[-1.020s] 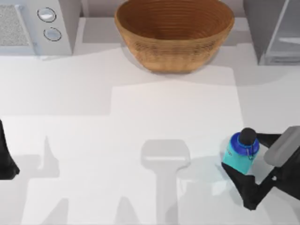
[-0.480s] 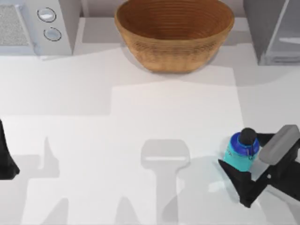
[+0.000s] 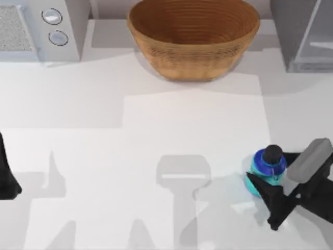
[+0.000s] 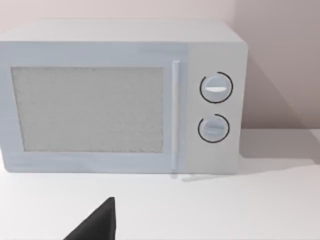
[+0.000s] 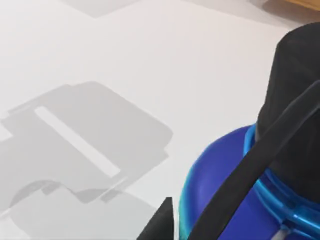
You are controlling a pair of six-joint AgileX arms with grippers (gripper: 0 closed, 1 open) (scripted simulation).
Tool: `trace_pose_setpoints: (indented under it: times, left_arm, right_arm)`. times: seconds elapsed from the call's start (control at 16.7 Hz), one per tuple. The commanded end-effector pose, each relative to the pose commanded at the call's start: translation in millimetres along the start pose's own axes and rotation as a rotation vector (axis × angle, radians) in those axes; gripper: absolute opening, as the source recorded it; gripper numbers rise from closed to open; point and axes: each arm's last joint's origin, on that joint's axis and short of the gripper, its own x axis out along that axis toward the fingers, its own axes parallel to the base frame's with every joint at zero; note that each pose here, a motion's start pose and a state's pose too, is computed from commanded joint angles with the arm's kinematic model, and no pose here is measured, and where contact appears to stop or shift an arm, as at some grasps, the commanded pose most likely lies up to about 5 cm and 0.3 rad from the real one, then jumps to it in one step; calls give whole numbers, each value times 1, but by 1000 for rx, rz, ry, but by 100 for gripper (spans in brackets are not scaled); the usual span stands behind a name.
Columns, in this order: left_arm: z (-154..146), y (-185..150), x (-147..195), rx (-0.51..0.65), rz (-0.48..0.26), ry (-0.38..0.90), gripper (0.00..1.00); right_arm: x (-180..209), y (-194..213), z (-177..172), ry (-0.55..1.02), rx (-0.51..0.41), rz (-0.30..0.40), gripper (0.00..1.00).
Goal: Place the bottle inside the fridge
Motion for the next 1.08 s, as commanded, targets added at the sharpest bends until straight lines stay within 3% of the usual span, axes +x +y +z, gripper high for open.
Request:
trace_pose_setpoints:
  times: [0.12, 0.18, 0.78, 1.08]
  left_arm:
    - [0, 0, 0, 0, 0, 0, 100]
    - [0, 0, 0, 0, 0, 0, 100]
    - [0, 0, 0, 0, 0, 0, 100]
    - [0, 0, 0, 0, 0, 0, 100]
  right_arm:
    - [0, 0, 0, 0, 0, 0, 3]
    - [0, 0, 0, 0, 0, 0, 1]
    - [-1, -2, 0, 3, 2, 0, 1]
    - [-17, -25, 5, 31, 4, 2, 1]
